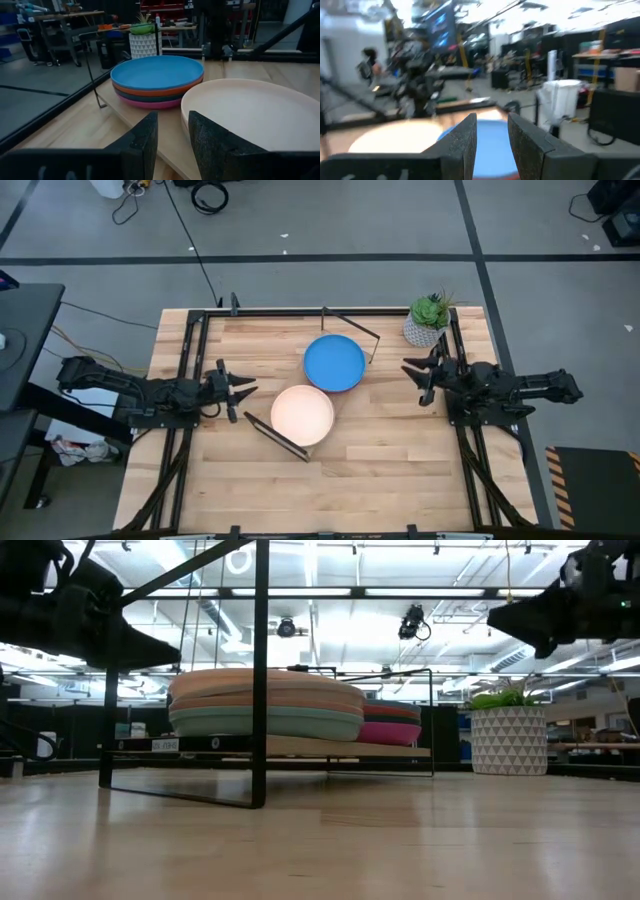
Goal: Place and stack plates onto a shelf
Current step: Return to Home Position
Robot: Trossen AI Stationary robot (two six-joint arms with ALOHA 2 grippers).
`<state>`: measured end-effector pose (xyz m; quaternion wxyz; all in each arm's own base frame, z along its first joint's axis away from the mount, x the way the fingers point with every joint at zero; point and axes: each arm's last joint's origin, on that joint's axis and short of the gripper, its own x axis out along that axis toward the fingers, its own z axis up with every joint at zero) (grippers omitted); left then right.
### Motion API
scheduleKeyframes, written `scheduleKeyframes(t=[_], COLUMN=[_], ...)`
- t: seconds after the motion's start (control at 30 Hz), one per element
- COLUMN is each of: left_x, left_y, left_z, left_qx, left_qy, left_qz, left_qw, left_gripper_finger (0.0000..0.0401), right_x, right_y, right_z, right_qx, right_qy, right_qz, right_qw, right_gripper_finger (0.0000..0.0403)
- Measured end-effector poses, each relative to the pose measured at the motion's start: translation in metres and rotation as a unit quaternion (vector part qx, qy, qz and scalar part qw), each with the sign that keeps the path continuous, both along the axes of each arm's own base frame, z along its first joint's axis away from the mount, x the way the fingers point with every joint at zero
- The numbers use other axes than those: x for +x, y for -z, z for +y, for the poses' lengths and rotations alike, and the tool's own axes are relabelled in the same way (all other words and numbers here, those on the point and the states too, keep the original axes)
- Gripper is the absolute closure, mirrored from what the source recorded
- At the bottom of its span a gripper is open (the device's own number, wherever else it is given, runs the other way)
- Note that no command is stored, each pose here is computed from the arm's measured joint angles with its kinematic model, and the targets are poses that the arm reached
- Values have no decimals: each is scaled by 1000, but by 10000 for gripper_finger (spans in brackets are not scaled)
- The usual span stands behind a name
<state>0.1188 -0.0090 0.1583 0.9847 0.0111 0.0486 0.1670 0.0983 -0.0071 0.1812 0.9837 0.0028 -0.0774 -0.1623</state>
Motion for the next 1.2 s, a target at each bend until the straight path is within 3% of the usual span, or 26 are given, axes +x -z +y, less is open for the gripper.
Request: scheduleKeyframes(t=[0.23, 1.2], left_x=[0, 0], left_y=[0, 0], left_z=[0, 0], left_qx=[-11, -11], left_qy=[-1, -1], left_qz=[-5, -4], left_qw=[1000, 1000], left_gripper_finger=[285, 285], right_x=[-2, -2], right_y=[-8, -8], right_z=[-1, -1], right_qx=[2, 2], right_qy=[8, 9], right_qz=[-41, -42], right_qw=[999, 999], right_gripper_finger=[286, 286])
